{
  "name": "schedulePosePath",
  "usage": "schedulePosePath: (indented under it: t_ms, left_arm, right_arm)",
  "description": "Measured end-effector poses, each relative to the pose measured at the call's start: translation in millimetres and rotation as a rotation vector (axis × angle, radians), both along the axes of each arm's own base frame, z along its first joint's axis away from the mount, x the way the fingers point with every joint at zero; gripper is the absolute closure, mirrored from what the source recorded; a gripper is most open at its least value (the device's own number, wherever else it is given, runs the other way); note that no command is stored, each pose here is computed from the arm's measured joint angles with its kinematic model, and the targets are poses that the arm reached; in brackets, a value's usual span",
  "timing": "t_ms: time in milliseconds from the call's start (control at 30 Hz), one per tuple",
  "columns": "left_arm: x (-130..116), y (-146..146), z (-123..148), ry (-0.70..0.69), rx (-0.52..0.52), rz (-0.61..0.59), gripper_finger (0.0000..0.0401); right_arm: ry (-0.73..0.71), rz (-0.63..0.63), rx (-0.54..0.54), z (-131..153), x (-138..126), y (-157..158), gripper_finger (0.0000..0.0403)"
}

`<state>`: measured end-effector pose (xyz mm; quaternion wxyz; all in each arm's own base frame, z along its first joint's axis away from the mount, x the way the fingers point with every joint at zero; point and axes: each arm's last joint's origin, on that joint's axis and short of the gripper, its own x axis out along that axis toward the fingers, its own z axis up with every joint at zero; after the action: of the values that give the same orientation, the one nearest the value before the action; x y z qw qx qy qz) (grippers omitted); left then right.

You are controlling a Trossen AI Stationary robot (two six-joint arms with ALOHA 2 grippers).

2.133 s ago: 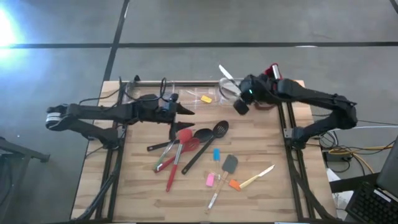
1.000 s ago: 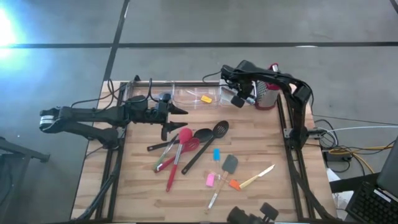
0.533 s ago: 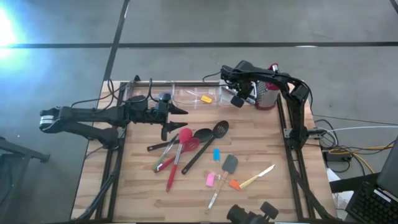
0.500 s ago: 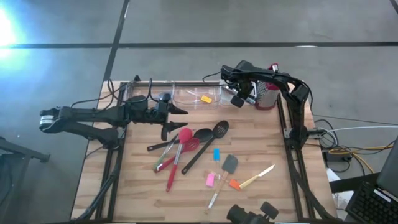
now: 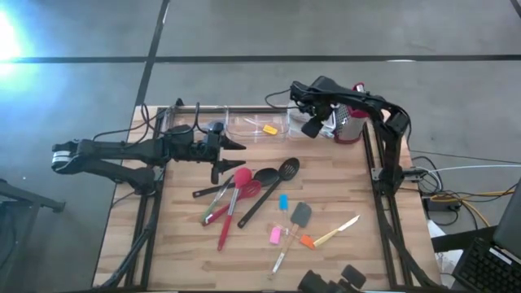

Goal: Pick & Place Kitchen Items
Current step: Put the orange spatula into the right transparent bin

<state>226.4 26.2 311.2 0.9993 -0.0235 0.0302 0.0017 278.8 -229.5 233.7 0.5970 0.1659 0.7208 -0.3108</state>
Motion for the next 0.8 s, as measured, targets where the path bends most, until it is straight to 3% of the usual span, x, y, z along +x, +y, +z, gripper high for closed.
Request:
schedulePosePath:
  t_ms: [233,333,567,800]
  left_arm:
    - [0,0,-4,0.045,-0.094,0.005,0.0169]
    - [-1,0,-7,0.074,-0.085,0.004,0.0169]
    - [-2,-4,-17,0.173,-0.044,-0.018,0.017]
    - [-7,-19,-35,0.376,-0.072,-0.048,0.0172]
  right_arm:
    - [-0.148,0.025,-0.112,56,-7,28,0.0265]
    - [-0.219,0.04,-0.153,77,-9,49,0.0281]
    - [-0.37,0.137,-0.18,113,-15,117,0.0321]
    - [-0.504,0.266,-0.154,134,-20,193,0.0352]
